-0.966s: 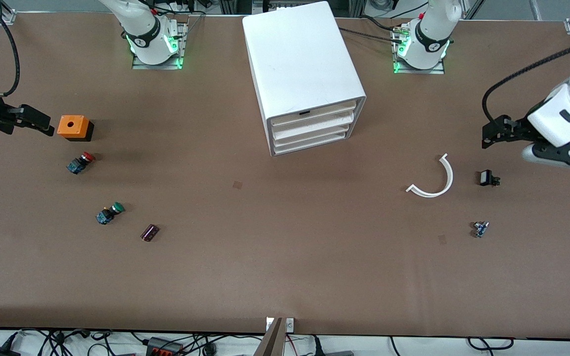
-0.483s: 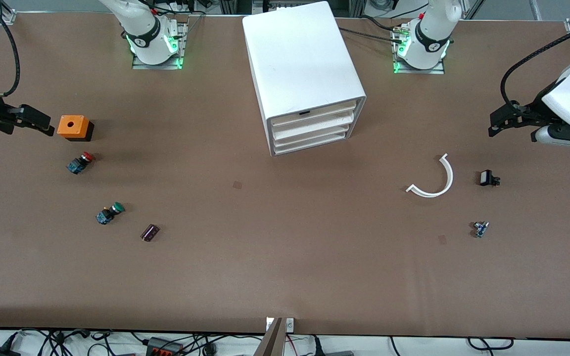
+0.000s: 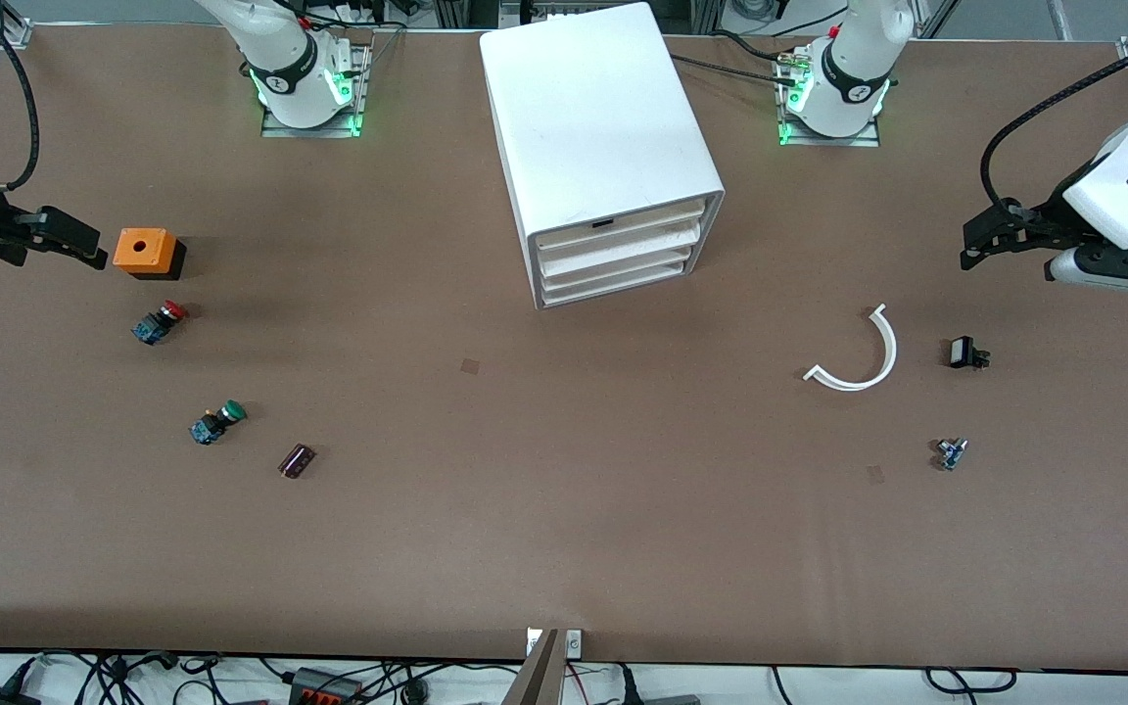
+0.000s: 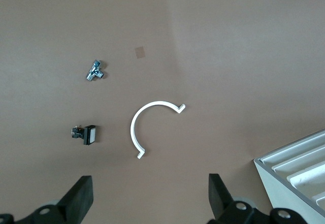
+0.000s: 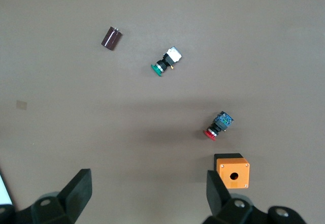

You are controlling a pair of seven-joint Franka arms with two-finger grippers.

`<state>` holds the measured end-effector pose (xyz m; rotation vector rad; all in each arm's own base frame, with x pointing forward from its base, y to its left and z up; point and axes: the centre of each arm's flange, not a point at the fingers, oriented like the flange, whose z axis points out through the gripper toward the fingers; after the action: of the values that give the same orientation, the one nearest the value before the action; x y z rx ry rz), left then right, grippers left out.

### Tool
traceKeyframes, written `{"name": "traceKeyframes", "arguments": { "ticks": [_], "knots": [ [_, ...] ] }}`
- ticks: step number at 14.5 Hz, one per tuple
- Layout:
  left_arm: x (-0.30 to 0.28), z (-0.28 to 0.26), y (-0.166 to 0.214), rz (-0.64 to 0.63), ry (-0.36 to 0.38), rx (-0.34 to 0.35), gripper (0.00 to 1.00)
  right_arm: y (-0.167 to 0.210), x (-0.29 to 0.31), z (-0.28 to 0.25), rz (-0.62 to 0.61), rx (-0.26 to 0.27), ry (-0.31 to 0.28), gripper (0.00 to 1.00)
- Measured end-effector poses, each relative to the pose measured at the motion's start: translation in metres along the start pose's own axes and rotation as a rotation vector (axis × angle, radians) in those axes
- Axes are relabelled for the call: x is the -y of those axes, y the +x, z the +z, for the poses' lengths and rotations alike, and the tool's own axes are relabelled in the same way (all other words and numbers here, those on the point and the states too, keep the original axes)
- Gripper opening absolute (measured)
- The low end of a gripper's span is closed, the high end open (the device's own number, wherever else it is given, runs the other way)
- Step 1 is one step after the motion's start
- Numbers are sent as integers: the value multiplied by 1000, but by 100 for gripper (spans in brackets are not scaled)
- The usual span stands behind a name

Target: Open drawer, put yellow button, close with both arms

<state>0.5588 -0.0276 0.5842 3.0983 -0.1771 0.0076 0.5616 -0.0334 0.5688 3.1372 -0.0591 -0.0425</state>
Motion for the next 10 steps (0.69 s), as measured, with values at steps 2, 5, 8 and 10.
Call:
{"name": "traceKeyframes", "arguments": {
  "ticks": [2, 5, 8, 10],
  "knots": [
    [-2, 0, 0, 4, 0, 0, 100, 0, 0, 0, 0, -1, 0, 100],
    [-11, 0, 0, 19, 0, 2, 100, 0, 0, -1, 0, -3, 0, 100],
    [-13, 0, 0, 23, 0, 3, 100, 0, 1, -1, -1, -5, 0, 100],
    [-13, 0, 0, 23, 0, 4, 100, 0, 1, -1, -3, -6, 0, 100]
  ]
}}
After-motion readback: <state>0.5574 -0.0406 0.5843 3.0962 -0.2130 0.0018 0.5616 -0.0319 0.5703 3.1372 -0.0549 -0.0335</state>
